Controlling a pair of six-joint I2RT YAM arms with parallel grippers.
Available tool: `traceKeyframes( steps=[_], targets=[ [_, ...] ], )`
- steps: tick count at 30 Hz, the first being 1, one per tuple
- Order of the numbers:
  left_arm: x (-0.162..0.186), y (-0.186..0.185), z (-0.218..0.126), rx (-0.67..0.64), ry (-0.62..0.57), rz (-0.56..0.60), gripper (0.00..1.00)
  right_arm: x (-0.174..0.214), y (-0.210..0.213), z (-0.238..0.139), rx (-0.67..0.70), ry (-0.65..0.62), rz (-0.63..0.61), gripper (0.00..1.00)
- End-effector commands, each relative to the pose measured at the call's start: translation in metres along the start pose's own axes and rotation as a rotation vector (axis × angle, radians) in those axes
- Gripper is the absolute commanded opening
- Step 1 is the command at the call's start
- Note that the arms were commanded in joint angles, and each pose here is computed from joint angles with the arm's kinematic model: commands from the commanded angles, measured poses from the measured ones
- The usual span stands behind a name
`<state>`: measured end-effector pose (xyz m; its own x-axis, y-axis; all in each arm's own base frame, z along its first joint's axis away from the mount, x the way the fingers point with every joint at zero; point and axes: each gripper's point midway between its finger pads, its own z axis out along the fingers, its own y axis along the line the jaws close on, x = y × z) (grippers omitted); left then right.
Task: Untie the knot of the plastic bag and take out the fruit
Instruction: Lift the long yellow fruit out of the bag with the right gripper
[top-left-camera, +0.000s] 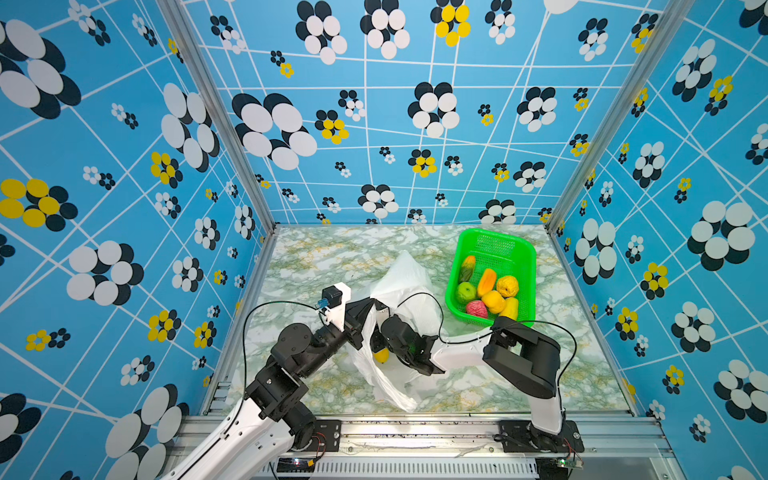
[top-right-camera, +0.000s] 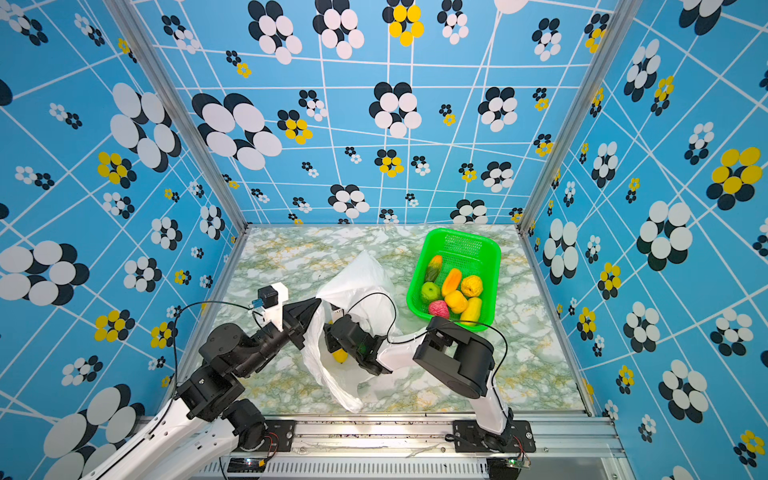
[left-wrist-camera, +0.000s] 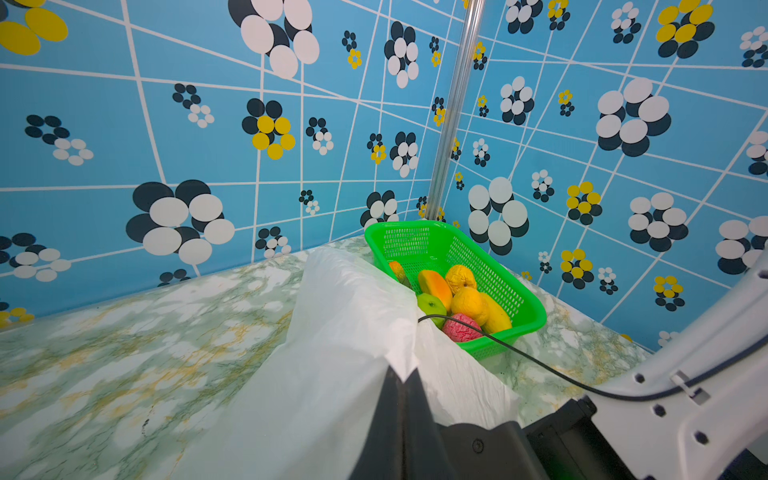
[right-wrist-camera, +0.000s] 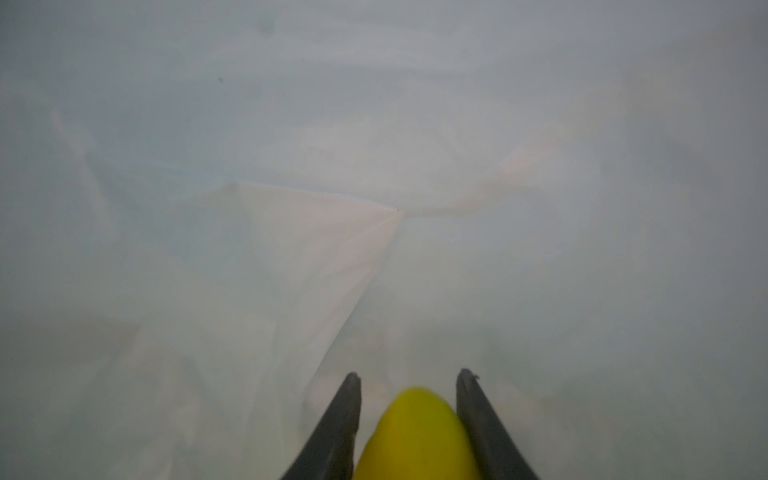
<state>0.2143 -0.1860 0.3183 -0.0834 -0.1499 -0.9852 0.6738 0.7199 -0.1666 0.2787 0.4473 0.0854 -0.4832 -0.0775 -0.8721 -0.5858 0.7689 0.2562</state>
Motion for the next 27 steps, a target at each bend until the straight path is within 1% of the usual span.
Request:
traceKeyframes(
  steps=[1, 5, 9, 13, 17, 21, 24, 27],
  targets=[
    [0.004, 0.002, 0.001, -0.007, -0.016, 0.032, 0.0, -0.02, 0.006, -0.023, 0.011, -0.043, -0.03, 0.34],
    [0.011, 0.006, 0.002, -0.018, -0.028, 0.065, 0.0, -0.04, 0.01, -0.051, -0.004, -0.098, -0.028, 0.31],
    [0.014, 0.004, 0.002, 0.0, -0.056, 0.091, 0.0, -0.057, 0.023, -0.087, -0.035, -0.163, -0.059, 0.3],
    [0.016, 0.004, 0.002, 0.001, -0.056, 0.111, 0.0, -0.065, 0.038, -0.114, -0.101, -0.207, -0.081, 0.3],
    [0.015, 0.007, 0.0, -0.019, -0.063, 0.129, 0.0, -0.074, 0.04, -0.144, -0.151, -0.268, -0.066, 0.29],
    [0.001, 0.02, -0.001, -0.098, -0.106, 0.156, 0.0, -0.089, 0.032, -0.179, -0.185, -0.341, -0.062, 0.28],
    [-0.008, 0.036, 0.008, -0.174, -0.09, 0.179, 0.0, -0.104, 0.024, -0.212, -0.215, -0.421, -0.071, 0.28],
    [-0.017, 0.053, 0.02, -0.226, -0.075, 0.18, 0.0, -0.119, 0.003, -0.242, -0.165, -0.507, -0.09, 0.28]
  ],
)
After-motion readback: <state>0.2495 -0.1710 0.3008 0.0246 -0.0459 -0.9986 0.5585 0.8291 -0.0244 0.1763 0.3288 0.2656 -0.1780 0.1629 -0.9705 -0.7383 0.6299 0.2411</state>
